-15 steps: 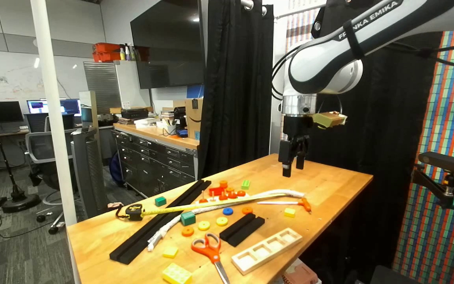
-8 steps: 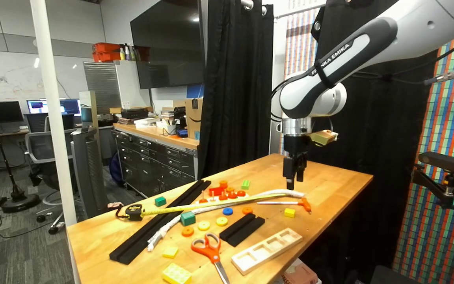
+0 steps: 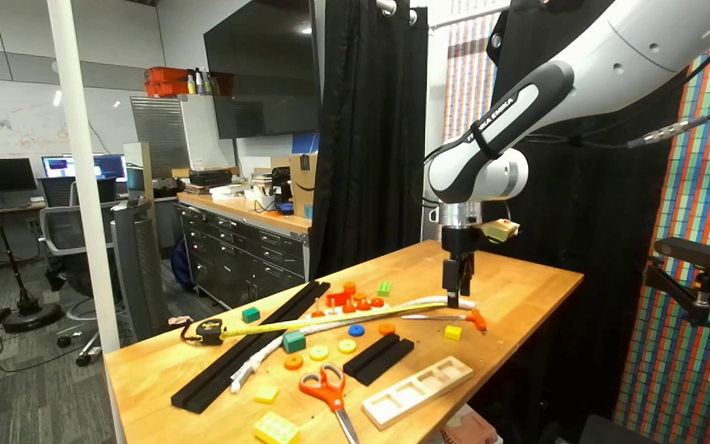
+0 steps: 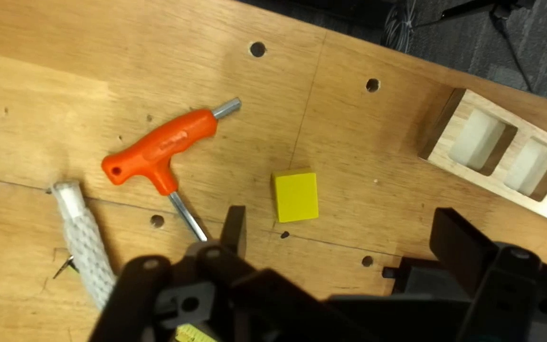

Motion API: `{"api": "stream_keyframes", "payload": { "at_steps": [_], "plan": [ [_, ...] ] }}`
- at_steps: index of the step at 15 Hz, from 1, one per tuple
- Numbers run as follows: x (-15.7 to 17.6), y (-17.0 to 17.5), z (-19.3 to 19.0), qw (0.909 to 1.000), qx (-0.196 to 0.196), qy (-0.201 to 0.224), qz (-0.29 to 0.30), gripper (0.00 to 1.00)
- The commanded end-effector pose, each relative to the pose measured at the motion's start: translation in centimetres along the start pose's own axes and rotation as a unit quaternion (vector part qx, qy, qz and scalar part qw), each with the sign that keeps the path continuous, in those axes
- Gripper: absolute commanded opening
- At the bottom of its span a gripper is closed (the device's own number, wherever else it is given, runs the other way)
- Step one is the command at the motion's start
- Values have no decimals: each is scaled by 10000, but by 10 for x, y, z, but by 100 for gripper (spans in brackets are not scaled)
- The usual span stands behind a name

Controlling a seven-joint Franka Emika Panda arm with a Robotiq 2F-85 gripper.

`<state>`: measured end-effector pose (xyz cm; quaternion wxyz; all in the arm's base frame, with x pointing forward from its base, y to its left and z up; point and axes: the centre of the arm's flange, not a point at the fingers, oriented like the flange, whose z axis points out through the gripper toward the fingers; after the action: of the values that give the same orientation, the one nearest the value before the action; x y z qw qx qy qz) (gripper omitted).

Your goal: Pick up the yellow block on the right side of the table and put it on top of the green block on the left

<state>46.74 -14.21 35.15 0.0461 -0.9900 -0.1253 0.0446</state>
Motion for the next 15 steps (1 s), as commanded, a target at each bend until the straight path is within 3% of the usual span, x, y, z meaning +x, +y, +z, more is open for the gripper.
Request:
{"api": "stream_keyframes", "payload": {
  "at_steps": [1, 15],
  "plan": [
    [1, 14, 4, 9998, 56, 194, -61, 100],
    [-5, 13, 57, 9984, -269, 487, -90, 100]
  ]
}}
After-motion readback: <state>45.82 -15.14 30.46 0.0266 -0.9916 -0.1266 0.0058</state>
